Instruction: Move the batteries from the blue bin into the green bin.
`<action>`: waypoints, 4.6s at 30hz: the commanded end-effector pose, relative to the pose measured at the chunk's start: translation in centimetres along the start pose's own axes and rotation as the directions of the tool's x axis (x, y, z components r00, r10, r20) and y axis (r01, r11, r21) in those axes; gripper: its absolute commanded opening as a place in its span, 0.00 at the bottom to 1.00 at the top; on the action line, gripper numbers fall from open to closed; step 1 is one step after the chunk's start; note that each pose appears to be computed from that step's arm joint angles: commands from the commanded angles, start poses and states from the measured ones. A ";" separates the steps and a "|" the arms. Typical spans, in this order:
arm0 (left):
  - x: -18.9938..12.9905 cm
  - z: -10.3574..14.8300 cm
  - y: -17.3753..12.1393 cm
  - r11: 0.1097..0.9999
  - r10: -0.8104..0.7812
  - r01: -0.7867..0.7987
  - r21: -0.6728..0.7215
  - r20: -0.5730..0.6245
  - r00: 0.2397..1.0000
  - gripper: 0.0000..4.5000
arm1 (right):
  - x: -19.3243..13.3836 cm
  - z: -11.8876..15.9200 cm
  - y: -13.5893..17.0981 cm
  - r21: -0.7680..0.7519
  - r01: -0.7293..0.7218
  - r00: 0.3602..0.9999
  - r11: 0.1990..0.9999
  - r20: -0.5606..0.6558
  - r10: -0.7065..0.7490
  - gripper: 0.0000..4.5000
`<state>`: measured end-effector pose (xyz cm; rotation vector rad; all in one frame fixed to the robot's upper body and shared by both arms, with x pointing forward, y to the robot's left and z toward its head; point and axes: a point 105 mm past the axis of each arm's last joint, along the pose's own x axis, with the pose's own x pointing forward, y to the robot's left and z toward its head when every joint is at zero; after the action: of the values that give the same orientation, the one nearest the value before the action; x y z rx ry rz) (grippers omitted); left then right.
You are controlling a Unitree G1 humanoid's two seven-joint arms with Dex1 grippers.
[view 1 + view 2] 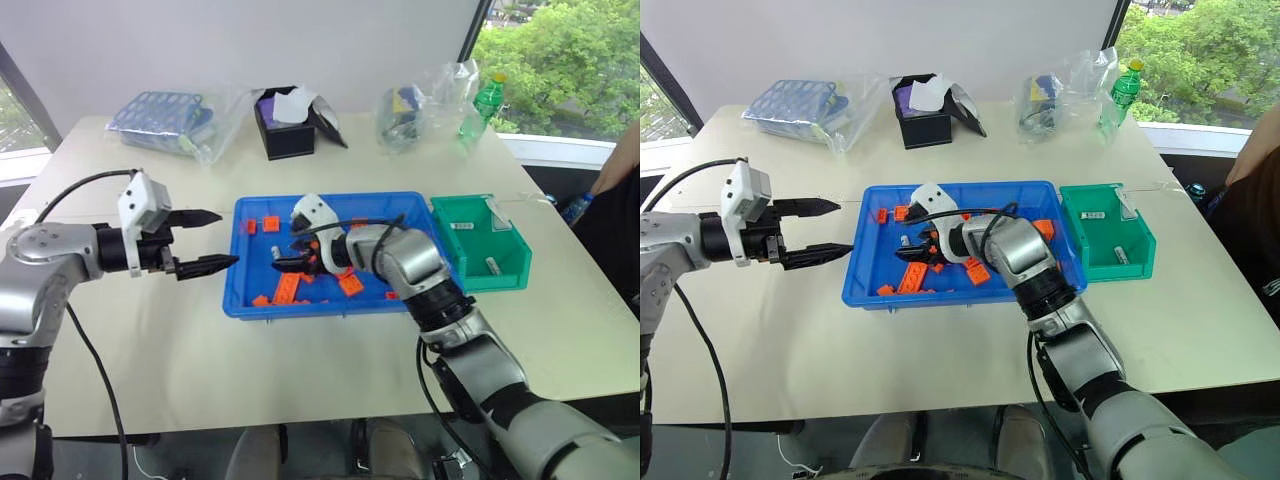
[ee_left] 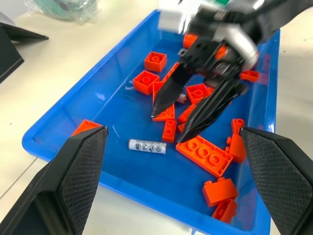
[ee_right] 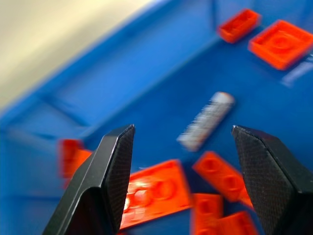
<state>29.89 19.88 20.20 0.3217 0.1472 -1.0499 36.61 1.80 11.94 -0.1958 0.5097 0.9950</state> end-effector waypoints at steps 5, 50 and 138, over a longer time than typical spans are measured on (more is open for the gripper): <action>-0.3 1.1 0.2 0.999 0.020 -0.020 0.037 0.022 1.000 1.00 | 1.9 0.7 -0.3 -0.015 0.034 0.999 0.999 0.012 -0.034 0.72; 3.3 0.7 -0.3 0.996 -0.085 0.089 -0.027 0.120 0.989 1.00 | -22.2 -1.3 -9.8 0.357 0.490 0.795 0.795 0.191 -0.576 0.31; 3.9 1.0 -1.8 0.990 -0.137 0.141 -0.019 0.126 0.982 1.00 | -12.2 -1.5 -3.6 0.211 0.306 0.937 0.928 0.108 -0.333 0.75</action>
<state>30.49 15.41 18.40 0.1960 0.1227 -1.2075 33.53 -10.28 15.82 -0.0233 0.4403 0.6360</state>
